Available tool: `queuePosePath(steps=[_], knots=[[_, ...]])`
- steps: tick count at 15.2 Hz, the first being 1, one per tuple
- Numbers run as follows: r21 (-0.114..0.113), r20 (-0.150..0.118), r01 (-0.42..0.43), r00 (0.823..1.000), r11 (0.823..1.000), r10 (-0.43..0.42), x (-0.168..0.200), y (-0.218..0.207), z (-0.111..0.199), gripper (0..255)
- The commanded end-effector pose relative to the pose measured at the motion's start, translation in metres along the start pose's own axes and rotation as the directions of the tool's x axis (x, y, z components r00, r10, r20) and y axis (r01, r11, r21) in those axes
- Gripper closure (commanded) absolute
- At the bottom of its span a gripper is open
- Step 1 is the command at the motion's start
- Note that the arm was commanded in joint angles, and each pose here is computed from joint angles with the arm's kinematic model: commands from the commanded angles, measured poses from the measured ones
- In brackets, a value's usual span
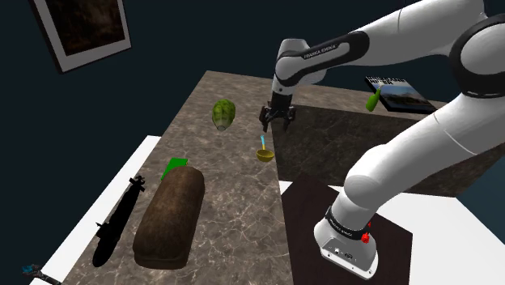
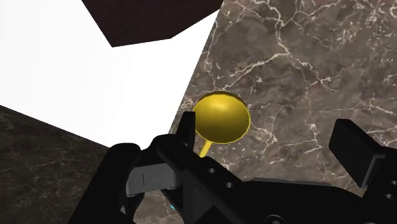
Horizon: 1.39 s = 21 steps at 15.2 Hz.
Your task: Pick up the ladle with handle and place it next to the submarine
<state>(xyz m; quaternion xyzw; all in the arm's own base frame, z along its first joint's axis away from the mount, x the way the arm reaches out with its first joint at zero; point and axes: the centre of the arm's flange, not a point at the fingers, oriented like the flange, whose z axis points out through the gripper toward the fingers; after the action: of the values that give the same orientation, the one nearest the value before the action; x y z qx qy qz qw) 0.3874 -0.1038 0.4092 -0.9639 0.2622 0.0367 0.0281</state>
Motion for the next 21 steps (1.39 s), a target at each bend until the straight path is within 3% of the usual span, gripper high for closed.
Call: queuePosePath(steps=[1,8,15,21], knots=[[0.021,-0.008,-0.049,0.999,0.999,0.049,0.017,0.009,0.016,0],[0.095,-0.016,-0.213,0.976,0.972,0.215,0.072,0.039,0.085,0],[0.168,-0.012,-0.367,0.927,0.915,0.374,0.123,0.073,0.154,0],[0.168,-0.012,-0.367,0.927,0.915,0.374,0.126,0.068,0.185,0]])
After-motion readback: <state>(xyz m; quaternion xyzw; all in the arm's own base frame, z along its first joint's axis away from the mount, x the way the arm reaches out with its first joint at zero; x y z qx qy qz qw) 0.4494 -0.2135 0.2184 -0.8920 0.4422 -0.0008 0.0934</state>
